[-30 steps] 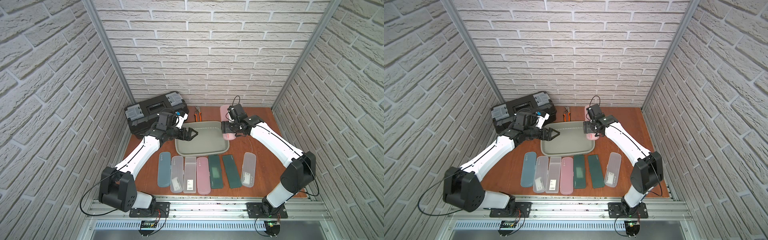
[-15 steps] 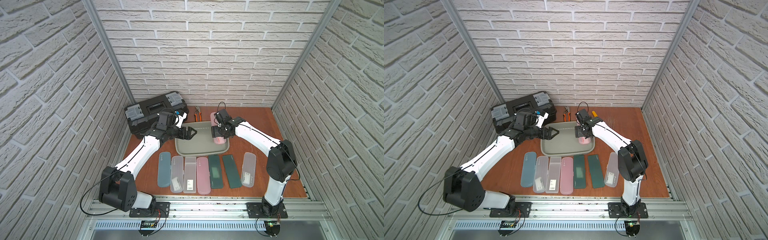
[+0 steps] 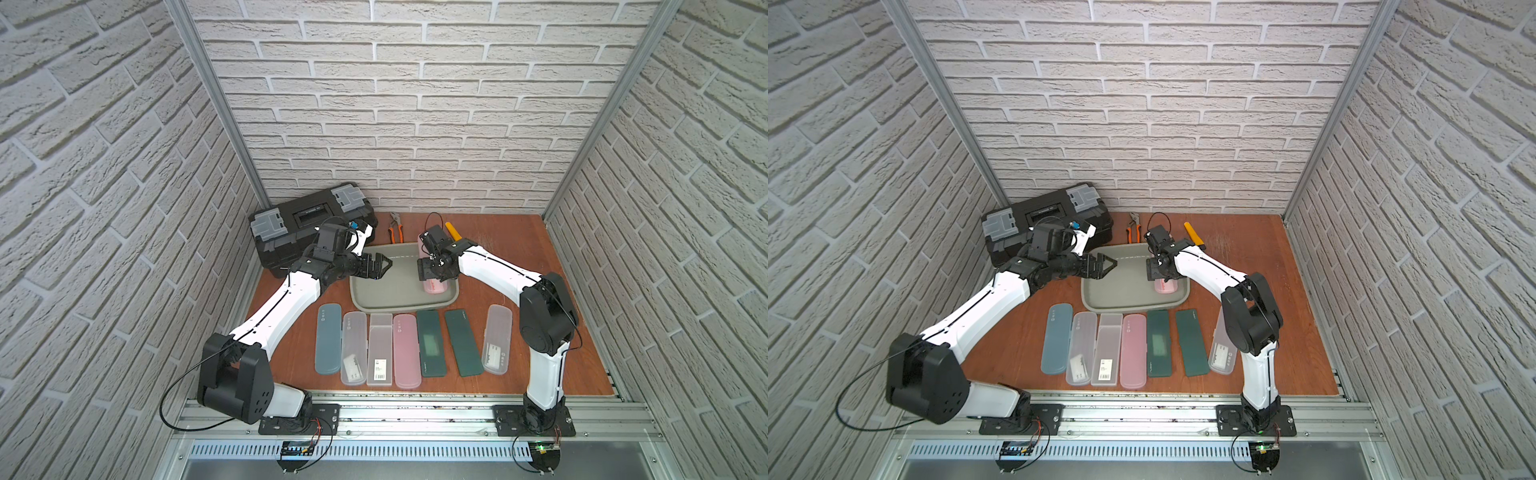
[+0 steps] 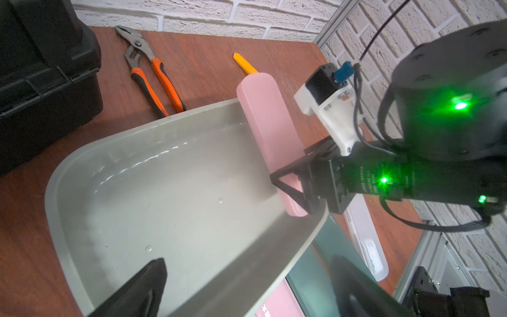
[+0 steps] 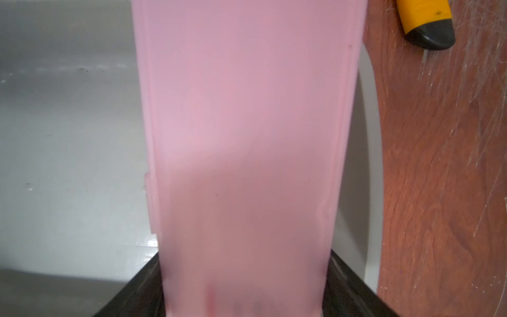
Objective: Put the pencil case into the storage box
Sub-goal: Pick up the pencil case from the center of the board, then place the pencil case at the storage box.
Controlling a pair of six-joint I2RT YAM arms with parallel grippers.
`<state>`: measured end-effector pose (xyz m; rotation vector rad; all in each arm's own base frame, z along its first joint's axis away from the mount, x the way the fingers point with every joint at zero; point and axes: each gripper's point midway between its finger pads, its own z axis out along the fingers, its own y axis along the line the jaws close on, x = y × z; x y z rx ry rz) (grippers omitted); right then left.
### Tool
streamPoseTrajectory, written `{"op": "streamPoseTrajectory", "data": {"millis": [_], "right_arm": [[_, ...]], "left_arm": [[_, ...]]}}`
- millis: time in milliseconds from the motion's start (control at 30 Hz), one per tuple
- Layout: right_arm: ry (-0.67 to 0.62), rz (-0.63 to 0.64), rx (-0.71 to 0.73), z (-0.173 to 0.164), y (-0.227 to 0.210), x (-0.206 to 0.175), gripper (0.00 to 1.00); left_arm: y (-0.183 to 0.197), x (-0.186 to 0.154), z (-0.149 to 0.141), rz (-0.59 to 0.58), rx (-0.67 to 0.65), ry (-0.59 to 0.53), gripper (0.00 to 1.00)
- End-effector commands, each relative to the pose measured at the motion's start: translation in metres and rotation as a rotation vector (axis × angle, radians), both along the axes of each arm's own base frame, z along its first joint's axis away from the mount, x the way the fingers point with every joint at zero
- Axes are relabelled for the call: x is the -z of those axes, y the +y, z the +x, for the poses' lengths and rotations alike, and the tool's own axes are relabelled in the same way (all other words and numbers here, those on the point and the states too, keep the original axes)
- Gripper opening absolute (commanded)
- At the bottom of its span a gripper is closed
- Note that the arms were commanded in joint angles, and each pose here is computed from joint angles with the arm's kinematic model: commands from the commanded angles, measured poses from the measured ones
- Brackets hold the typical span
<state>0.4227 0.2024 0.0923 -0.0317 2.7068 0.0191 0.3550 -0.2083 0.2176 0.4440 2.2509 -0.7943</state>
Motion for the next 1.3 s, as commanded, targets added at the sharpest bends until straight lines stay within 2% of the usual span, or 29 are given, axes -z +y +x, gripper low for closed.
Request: {"op": "streamPoseTrajectory", "data": {"millis": [0,433,867,1133,1167,1200,1267], "right_arm": [[-0.028,0.006,0.024,0.008,0.005,0.004,0.60],[0.002,-0.016,0.019,-0.001,0.000,0.015,0.62],[-0.021,-0.023,0.012,0.001,0.001,0.002,0.82],[-0.096,-0.031,0.003,0.006,-0.003,-0.037,0.88],[-0.102,-0.034,0.002,0.007,-0.003,-0.040,0.95],[-0.101,-0.038,-0.001,0.006,-0.004,-0.040,0.97],[-0.106,-0.040,-0.001,0.007,-0.004,-0.043,0.98]], "left_arm": [[-0.002,-0.017,-0.002,-0.002,0.007,-0.061,0.99],[0.001,-0.017,-0.001,0.019,-0.010,-0.064,0.99],[0.003,-0.017,-0.001,0.031,-0.020,-0.067,0.99],[0.005,-0.018,-0.001,0.037,-0.028,-0.076,0.98],[0.005,-0.019,-0.001,0.036,-0.028,-0.076,0.98],[0.005,-0.018,-0.001,0.037,-0.029,-0.077,0.99],[0.005,-0.019,-0.001,0.037,-0.029,-0.077,0.98]]}}
